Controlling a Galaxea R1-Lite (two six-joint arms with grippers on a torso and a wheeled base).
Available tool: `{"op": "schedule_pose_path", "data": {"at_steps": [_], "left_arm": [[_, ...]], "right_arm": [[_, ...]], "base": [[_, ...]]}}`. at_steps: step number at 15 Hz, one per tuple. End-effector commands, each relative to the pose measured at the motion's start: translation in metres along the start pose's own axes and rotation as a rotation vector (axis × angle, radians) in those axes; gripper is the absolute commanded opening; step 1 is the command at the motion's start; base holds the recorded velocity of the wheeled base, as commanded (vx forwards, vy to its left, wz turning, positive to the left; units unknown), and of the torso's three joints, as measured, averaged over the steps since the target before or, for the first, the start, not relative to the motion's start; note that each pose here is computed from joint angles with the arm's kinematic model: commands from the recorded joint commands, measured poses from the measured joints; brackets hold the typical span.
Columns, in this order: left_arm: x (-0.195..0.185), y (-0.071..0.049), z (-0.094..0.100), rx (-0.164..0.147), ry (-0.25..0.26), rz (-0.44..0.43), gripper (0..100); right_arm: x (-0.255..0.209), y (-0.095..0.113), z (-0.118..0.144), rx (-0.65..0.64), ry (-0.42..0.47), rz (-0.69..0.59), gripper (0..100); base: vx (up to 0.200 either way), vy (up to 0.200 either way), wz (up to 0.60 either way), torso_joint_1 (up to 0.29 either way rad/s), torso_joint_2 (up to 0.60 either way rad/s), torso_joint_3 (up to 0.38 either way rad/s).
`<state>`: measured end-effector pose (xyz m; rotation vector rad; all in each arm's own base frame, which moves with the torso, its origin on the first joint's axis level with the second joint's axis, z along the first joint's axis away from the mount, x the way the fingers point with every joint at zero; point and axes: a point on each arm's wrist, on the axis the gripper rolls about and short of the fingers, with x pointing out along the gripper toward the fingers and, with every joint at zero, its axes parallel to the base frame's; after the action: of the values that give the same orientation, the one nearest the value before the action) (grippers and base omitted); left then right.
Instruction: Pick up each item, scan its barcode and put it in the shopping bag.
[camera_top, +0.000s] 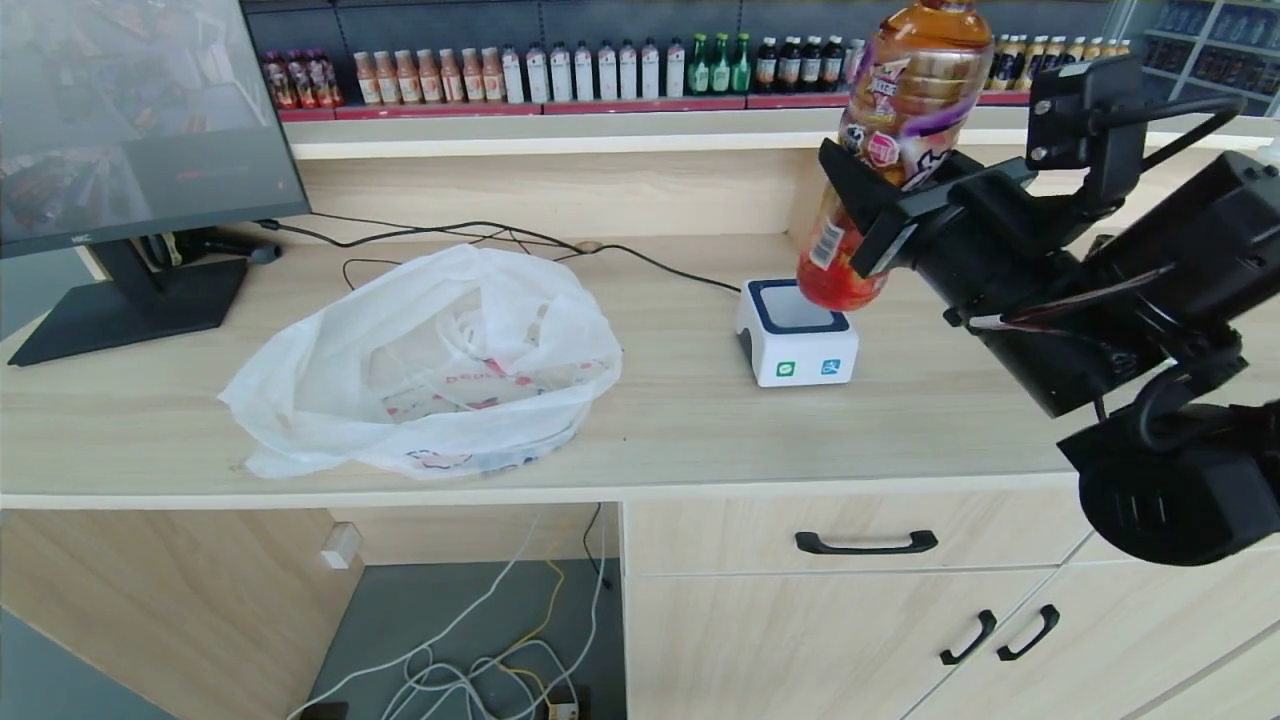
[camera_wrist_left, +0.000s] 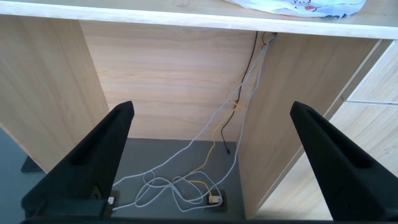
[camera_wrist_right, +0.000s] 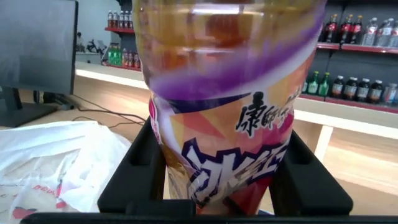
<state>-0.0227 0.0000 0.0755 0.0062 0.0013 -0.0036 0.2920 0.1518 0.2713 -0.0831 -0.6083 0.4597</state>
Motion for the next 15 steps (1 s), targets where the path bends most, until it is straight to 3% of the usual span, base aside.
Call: {"op": "schedule_pose_path", "data": {"at_steps": [1,10,15], "left_arm": [[0.000,0.000,0.000,0.000,0.000,0.001,100],[0.000,0.000,0.000,0.000,0.000,0.001,100],[0.000,0.000,0.000,0.003,0.000,0.001,100]], "right_arm": [[0.022,-0.011,-0.038,-0.076,0.014,0.027,0],[0.045,-0.046,-0.076,-0.506,-0.108,0.254,0],[0.040,-0.056,-0.077,-0.624,-0.164,0.354,0]], "base": [[0.000,0.000,0.00,0.000,0.00,0.000],[0.000,0.000,0.00,0.000,0.00,0.000],[0.000,0.000,0.00,0.000,0.00,0.000]]}}
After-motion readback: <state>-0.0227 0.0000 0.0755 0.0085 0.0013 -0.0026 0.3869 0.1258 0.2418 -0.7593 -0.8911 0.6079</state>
